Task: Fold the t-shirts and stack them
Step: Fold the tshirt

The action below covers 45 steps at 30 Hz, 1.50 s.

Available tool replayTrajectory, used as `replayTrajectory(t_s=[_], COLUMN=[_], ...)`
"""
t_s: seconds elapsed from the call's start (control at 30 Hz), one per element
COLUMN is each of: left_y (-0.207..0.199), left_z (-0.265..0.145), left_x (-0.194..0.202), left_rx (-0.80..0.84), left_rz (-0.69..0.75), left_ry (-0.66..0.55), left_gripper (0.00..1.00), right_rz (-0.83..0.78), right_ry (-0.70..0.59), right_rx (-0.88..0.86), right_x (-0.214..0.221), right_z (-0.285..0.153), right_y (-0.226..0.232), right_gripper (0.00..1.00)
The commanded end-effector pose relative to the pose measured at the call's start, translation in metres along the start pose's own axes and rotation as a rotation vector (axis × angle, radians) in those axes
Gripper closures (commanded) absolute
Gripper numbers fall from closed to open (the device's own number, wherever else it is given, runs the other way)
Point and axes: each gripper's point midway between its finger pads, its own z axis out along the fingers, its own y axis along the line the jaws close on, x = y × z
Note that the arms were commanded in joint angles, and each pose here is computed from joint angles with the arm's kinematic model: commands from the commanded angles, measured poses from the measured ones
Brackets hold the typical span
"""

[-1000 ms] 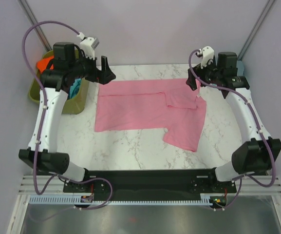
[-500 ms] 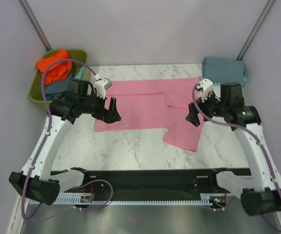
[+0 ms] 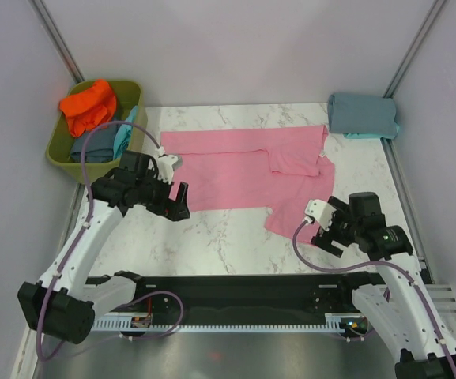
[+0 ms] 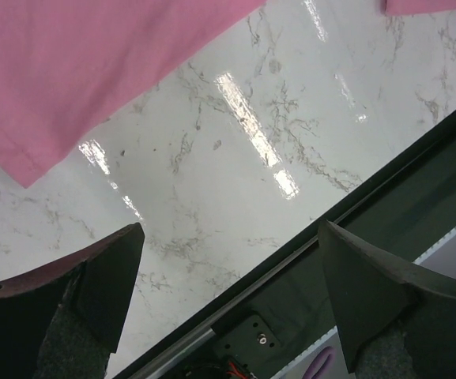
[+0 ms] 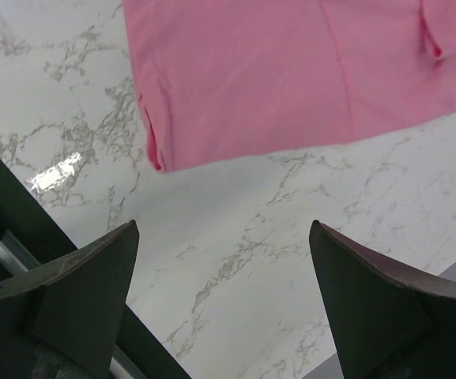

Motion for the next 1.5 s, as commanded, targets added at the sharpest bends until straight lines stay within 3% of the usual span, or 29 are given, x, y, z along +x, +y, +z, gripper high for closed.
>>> replayTrajectory(t_s=[0.0,0.23,0.4,0.73,1.13,1.47], left_y=[0.004,0.056,0.072,0.091,0.106,0.108], left_z=[0.013,0.031,0.035,0.036,0.028,0.029], left_x=[-0.009,-0.014,-0.017,-0.019,-0.016,-0.011], left_rx=[0.064,-0.12,-0.161,-0.228,-0.256,-0.256], left_rz=[0.053,0.107,0.09,0.06,-0.004,-0.016], left_ry=[-0.022,-0.015,-0.016,-0.027,-0.049,-0.044], left_gripper=[0.01,0.02,0.01,0.02,0.02,0.02], right_rz=[-0.147,-0.388,-0.491,-0.331,-0.34,-0.225], right_ry=[0.015,0.02,-0.057,-0.02,0.001,0.013], right_rx=[-0.056,-0.179,-0.191,-0.27,-0.247,-0.241], right_x=[0.008,0.037,0.034,0.035,0.04,0.04], right_z=[0.009,0.027,0.03,0.05,0.061,0.076], right_y=[0.007,0.044,0.056,0.054,0.047,0.044], right_gripper=[0.03,0.05,0.05,0.17,0.2,0.31])
